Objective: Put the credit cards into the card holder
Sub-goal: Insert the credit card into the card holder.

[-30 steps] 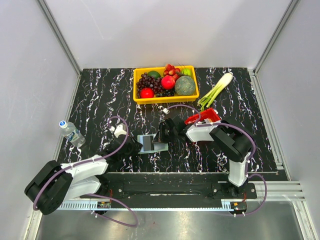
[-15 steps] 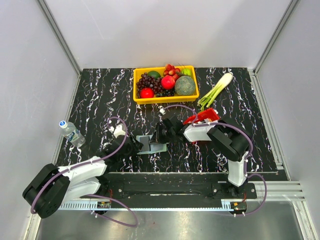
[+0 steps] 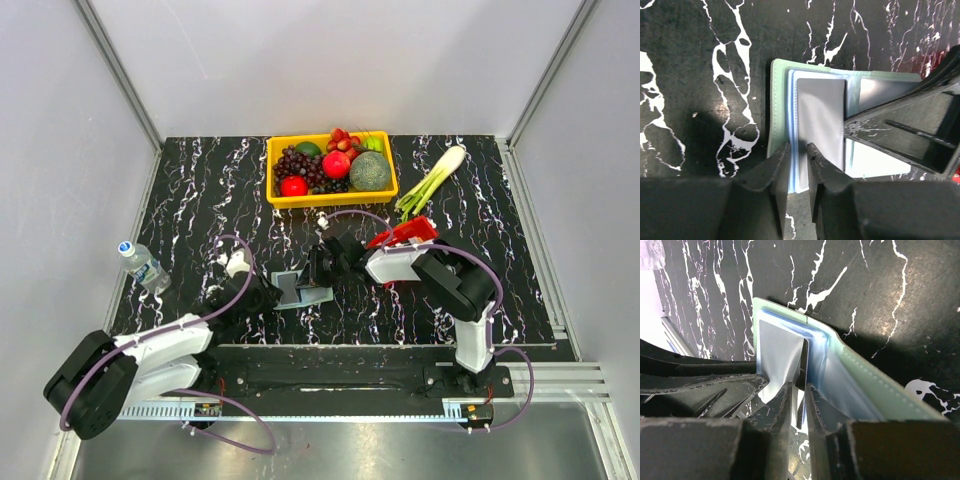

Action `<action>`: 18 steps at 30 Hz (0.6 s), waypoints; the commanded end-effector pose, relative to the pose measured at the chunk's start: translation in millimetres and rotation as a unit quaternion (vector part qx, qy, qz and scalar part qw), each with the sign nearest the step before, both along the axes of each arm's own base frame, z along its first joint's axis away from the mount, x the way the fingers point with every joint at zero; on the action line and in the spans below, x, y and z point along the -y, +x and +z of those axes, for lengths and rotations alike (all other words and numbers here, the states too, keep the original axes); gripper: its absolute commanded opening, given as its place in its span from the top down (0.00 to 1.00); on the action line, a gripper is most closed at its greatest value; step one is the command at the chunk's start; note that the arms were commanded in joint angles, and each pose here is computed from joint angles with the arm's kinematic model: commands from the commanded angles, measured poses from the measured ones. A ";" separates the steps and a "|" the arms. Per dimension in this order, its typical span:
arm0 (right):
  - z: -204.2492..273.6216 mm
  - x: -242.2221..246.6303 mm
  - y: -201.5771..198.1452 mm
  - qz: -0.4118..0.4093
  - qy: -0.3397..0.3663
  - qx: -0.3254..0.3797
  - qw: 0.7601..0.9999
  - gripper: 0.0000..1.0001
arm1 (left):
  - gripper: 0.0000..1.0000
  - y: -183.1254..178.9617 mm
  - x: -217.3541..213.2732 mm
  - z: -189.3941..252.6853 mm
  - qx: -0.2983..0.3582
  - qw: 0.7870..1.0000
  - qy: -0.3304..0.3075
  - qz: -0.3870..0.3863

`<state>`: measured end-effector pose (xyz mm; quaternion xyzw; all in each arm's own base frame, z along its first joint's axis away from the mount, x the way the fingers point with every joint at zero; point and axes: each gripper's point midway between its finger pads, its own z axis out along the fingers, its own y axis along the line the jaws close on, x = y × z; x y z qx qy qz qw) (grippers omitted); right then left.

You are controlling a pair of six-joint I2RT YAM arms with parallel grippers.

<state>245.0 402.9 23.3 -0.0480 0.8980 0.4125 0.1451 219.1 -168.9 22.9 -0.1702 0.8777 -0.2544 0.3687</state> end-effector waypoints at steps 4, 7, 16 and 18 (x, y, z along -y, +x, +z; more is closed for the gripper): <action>29.8 10.9 11.9 -0.012 -0.039 0.073 0.996 0.71 | 0.98 -7.6 -10.7 -4.7 -0.003 1.000 0.018 0.006; 35.4 25.7 20.3 -0.030 -0.065 0.092 0.993 0.70 | 1.00 -7.7 -12.5 -4.6 -0.002 1.000 0.024 0.005; 28.9 56.2 25.2 -0.046 -0.123 0.101 0.986 0.69 | 1.00 -3.1 -5.4 4.3 0.014 1.000 0.016 -0.008; 27.8 54.1 22.5 -0.035 -0.121 0.097 0.987 0.69 | 0.90 -1.6 -3.0 8.9 0.020 1.000 0.012 -0.013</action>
